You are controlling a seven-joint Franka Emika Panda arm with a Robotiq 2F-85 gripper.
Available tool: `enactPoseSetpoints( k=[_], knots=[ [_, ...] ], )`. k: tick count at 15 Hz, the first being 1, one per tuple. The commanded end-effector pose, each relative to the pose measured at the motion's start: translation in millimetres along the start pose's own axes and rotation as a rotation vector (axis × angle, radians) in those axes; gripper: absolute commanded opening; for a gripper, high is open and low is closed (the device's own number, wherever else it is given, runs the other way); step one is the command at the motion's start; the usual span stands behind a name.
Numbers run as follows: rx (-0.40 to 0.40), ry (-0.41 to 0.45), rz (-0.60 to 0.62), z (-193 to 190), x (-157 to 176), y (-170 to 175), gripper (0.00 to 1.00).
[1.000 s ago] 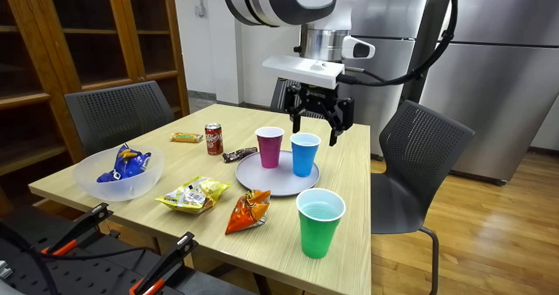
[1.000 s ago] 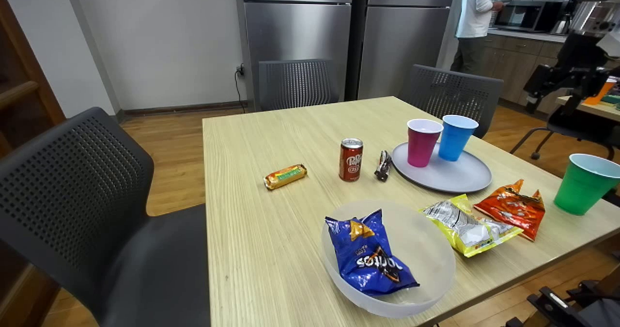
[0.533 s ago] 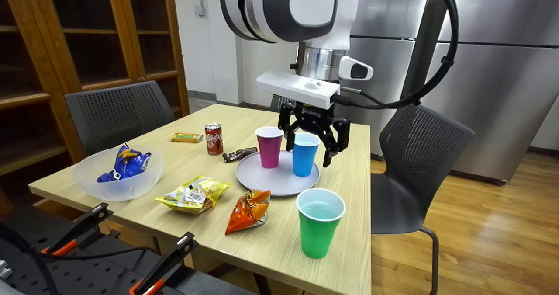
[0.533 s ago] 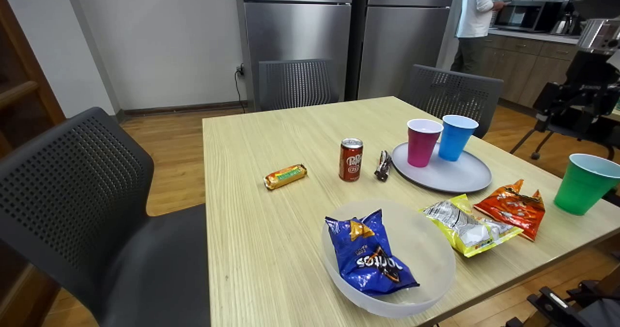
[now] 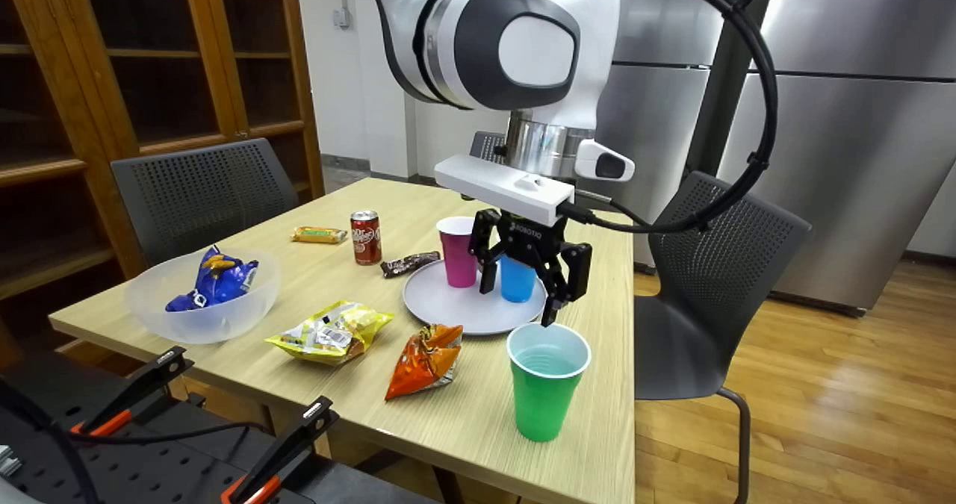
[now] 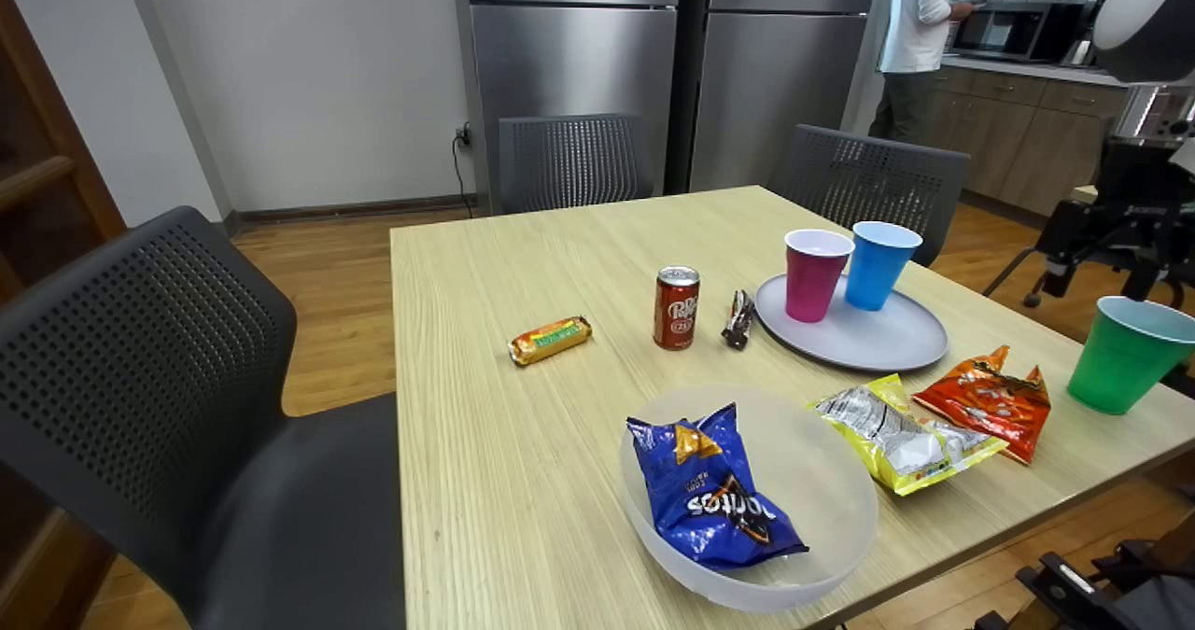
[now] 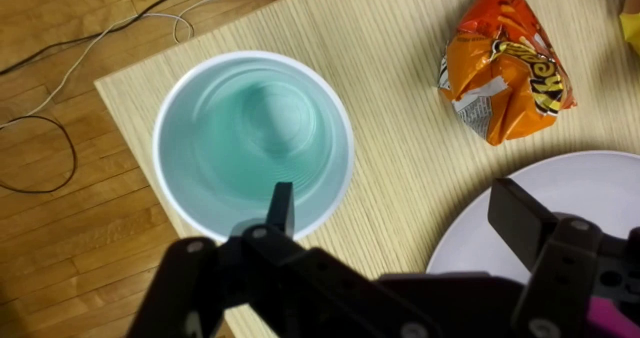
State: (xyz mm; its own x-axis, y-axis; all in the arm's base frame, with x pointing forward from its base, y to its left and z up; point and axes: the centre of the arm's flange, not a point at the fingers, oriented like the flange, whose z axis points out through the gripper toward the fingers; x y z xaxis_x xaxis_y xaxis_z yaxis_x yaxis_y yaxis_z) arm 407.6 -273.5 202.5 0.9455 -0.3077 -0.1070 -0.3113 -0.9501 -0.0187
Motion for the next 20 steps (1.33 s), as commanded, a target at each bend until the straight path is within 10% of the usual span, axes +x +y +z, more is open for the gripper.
enactPoseSetpoints(
  k=[1, 6, 7, 16, 20],
  knots=[
    [-0.010, -0.047, 0.032, 5, -2, 4, 1.00],
    [-0.034, -0.072, 0.057, 20, -1, 5, 1.00],
    [-0.034, -0.071, 0.062, 21, 0, 5, 0.75],
    [-0.037, -0.065, 0.077, 18, -1, 5, 0.10],
    [-0.036, -0.059, 0.096, 15, -1, 5, 0.00]
  ],
)
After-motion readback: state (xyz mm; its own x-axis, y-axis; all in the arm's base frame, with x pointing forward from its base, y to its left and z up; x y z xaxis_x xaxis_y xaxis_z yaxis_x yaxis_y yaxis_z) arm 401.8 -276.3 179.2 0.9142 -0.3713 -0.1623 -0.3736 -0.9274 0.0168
